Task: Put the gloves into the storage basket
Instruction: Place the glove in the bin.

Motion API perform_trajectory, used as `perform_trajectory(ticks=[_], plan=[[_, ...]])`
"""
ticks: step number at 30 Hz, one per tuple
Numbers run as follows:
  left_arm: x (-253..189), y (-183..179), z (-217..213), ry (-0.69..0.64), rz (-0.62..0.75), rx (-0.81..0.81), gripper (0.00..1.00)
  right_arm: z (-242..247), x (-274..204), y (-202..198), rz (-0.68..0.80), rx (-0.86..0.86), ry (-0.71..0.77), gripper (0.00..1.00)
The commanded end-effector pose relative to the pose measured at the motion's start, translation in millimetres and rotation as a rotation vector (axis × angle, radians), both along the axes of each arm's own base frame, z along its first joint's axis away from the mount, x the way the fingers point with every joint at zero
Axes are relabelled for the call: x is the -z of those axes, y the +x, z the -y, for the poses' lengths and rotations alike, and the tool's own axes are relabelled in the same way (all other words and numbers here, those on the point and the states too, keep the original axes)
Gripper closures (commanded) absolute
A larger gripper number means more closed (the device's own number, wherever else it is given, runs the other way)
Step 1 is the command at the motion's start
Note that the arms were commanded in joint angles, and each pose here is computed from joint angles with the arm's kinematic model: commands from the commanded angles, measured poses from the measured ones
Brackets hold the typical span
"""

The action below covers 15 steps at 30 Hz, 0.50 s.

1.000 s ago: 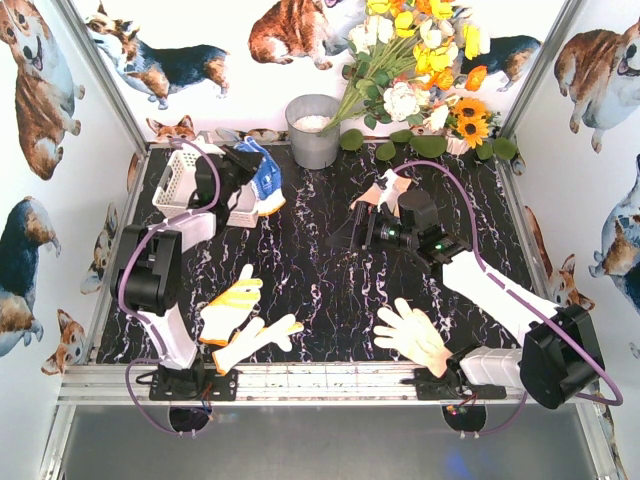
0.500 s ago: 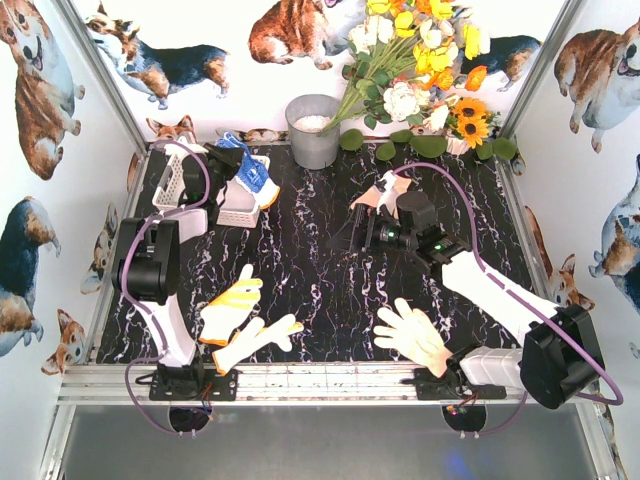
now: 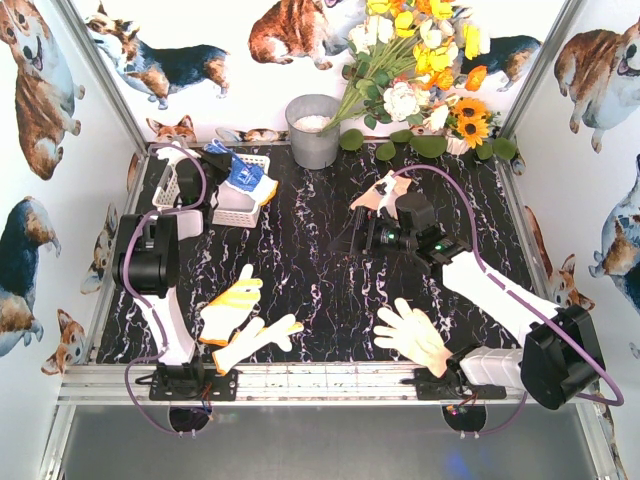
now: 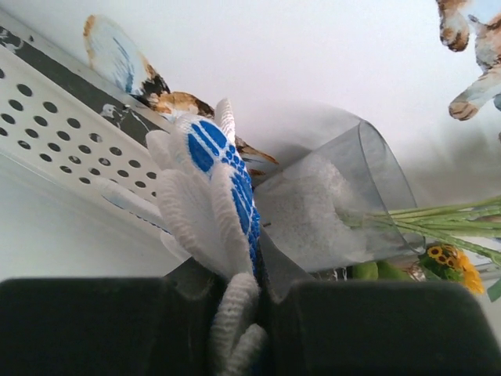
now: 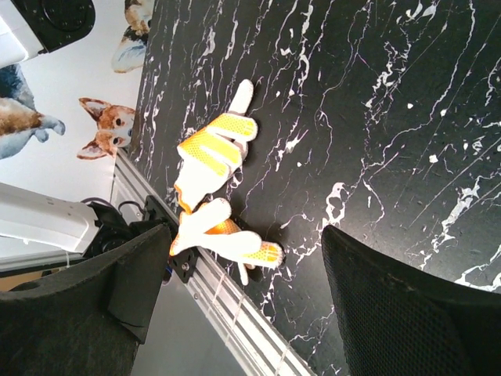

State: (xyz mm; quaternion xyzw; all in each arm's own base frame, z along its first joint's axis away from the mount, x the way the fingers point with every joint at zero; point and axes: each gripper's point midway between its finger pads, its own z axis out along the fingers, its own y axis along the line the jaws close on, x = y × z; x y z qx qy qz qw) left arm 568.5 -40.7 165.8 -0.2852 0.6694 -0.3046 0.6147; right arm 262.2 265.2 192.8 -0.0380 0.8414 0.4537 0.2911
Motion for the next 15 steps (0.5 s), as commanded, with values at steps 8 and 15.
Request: perform_trajectory(ticks=[8,15], plan=[[51.8,8.5,-39.2,0.151,-0.086,-0.125,1.00,0.2,-35.9,4.9,0.110,0.015,0.029,0.20],[73.5,16.2,-48.2,0.162,-0.122,-0.161,1.00,3.5,-40.4,3.5,0.123,0.028,0.024,0.20]])
